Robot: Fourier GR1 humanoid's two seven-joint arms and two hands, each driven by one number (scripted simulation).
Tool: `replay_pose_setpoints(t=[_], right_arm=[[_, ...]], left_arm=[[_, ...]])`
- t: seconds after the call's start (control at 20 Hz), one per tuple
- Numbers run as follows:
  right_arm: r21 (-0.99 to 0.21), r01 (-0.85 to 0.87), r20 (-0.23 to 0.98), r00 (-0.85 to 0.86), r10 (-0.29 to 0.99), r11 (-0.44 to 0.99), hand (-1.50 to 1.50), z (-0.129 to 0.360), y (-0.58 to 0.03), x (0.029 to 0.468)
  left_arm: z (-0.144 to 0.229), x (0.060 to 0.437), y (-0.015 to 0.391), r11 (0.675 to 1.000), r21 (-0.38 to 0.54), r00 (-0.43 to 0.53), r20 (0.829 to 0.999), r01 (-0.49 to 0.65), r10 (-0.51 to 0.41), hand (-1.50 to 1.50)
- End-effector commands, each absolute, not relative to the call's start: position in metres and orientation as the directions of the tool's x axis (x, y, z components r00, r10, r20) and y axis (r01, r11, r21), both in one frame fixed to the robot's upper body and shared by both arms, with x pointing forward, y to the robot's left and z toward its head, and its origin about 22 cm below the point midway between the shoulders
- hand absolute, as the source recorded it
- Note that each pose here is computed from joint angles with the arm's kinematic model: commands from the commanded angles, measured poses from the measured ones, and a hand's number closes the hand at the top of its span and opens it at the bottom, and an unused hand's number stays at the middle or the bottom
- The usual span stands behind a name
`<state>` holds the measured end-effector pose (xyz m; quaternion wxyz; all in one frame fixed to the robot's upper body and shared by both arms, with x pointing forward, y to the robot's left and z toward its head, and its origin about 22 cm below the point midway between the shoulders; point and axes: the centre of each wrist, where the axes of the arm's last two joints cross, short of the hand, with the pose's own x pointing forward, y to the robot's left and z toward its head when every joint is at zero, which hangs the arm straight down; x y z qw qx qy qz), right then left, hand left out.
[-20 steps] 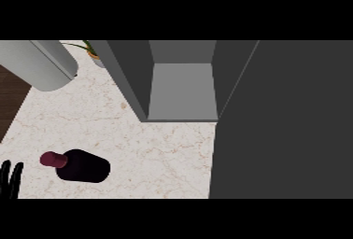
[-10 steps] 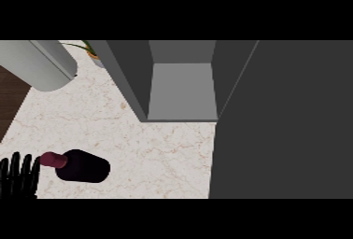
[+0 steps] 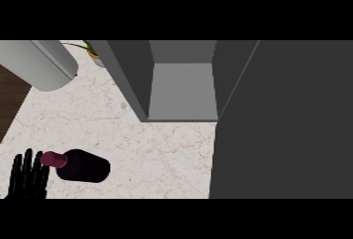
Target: Pick up the wine, place it into the cabinet and close the cabinet
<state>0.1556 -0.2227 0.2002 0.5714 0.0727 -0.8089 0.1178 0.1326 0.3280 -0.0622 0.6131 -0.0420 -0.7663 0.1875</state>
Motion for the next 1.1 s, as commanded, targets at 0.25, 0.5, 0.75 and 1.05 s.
replay_pose_setpoints(t=[0.25, 0.5, 0.75, 1.05], right_arm=[[-0.086, -0.315, 0.929, -0.368, -0.038, 0.945, -1.5, 0.224, -0.221, 0.128], [-0.08, -0.295, 0.925, -0.378, -0.039, 0.952, -1.5, 0.224, -0.219, 0.128], [-0.078, -0.284, 0.923, -0.383, -0.038, 0.956, -1.5, 0.221, -0.22, 0.121], [-0.099, -0.288, 0.922, -0.387, -0.021, 0.953, -1.5, 0.222, -0.229, 0.135]], left_arm=[[-0.079, 0.151, 0.321, 0.927, -0.34, -0.22, 0.928, -0.159, 0.302, -1.5], [-0.106, 0.156, 0.32, 0.927, -0.34, -0.224, 0.927, -0.157, 0.302, -1.5], [-0.112, 0.152, 0.313, 0.931, -0.331, -0.207, 0.932, -0.152, 0.298, -1.5], [-0.137, 0.154, 0.316, 0.922, -0.365, -0.213, 0.918, -0.127, 0.334, -1.5]])
